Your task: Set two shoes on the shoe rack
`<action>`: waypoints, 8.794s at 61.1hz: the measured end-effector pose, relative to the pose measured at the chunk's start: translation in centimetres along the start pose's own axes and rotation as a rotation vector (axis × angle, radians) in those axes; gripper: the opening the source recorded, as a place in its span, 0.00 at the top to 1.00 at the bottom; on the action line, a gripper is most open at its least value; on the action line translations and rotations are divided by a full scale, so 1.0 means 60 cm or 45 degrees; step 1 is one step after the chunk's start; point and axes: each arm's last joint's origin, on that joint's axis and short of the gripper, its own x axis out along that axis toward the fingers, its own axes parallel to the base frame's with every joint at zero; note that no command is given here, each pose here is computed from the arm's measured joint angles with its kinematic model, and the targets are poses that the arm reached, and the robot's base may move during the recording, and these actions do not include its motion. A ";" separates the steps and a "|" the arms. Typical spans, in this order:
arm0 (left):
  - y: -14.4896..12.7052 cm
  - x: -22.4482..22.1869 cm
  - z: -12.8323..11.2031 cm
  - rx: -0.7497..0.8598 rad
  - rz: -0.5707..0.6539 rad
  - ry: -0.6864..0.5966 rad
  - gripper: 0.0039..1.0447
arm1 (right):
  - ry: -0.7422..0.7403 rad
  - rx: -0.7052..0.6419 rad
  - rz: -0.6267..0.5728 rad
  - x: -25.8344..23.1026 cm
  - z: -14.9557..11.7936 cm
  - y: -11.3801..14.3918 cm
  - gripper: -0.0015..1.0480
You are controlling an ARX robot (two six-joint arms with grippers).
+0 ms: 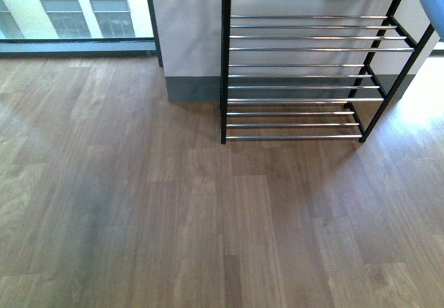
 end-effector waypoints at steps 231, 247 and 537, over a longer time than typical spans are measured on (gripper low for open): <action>0.000 0.000 0.000 0.002 0.000 0.002 0.98 | 0.541 0.176 -0.419 0.483 -0.088 -0.076 0.98; 0.000 0.000 0.000 0.002 0.000 0.002 0.98 | 0.570 0.145 -0.473 0.502 -0.102 -0.063 0.98; 0.000 0.000 0.000 0.003 -0.002 0.002 0.98 | -0.192 0.487 -0.218 -0.126 -0.053 0.085 0.67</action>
